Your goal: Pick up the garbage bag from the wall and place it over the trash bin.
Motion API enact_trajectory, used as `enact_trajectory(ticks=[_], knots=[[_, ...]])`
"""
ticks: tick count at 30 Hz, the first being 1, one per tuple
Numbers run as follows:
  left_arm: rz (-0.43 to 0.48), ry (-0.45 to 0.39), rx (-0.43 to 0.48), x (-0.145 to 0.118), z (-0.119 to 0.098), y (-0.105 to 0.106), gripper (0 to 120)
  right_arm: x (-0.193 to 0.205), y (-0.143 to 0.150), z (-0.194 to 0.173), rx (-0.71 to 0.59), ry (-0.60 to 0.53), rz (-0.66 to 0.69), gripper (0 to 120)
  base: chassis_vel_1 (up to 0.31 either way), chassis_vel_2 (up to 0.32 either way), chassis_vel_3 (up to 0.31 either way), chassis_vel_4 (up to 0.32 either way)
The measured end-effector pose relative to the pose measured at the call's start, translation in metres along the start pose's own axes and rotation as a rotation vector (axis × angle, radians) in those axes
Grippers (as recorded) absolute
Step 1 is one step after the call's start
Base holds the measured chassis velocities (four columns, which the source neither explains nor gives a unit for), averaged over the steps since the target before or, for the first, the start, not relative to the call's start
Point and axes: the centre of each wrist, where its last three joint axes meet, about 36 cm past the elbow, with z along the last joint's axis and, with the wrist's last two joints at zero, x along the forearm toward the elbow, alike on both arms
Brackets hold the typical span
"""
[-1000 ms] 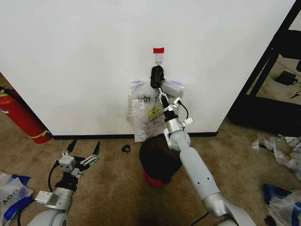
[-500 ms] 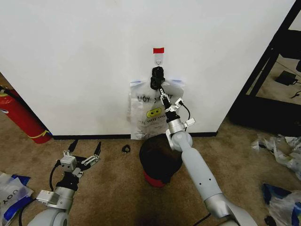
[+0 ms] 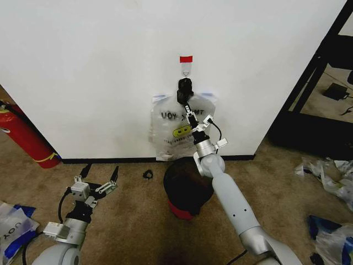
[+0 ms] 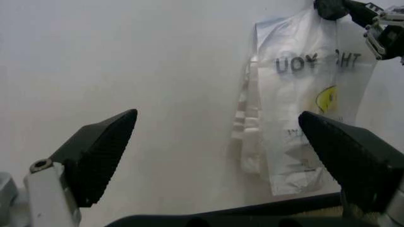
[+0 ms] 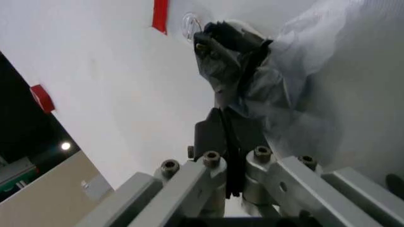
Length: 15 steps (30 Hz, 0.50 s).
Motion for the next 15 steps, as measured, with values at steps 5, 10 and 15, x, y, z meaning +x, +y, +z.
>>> enact_trajectory(ticks=[5,10,15], knots=[[0.000,-0.001,0.000,-0.001,0.000,0.000,100,0.001,-0.001,-0.002,0.002,-0.001,0.002,0,0.000,0.000,0.000,0.000],[0.001,-0.007,0.002,-0.003,0.000,-0.001,100,0.021,-0.004,0.002,0.020,0.027,0.003,0,0.000,0.000,0.000,0.000],[0.004,-0.010,0.005,-0.005,0.001,-0.002,100,0.062,-0.008,-0.003,0.079,0.114,-0.014,0,0.000,0.000,0.000,0.000]])
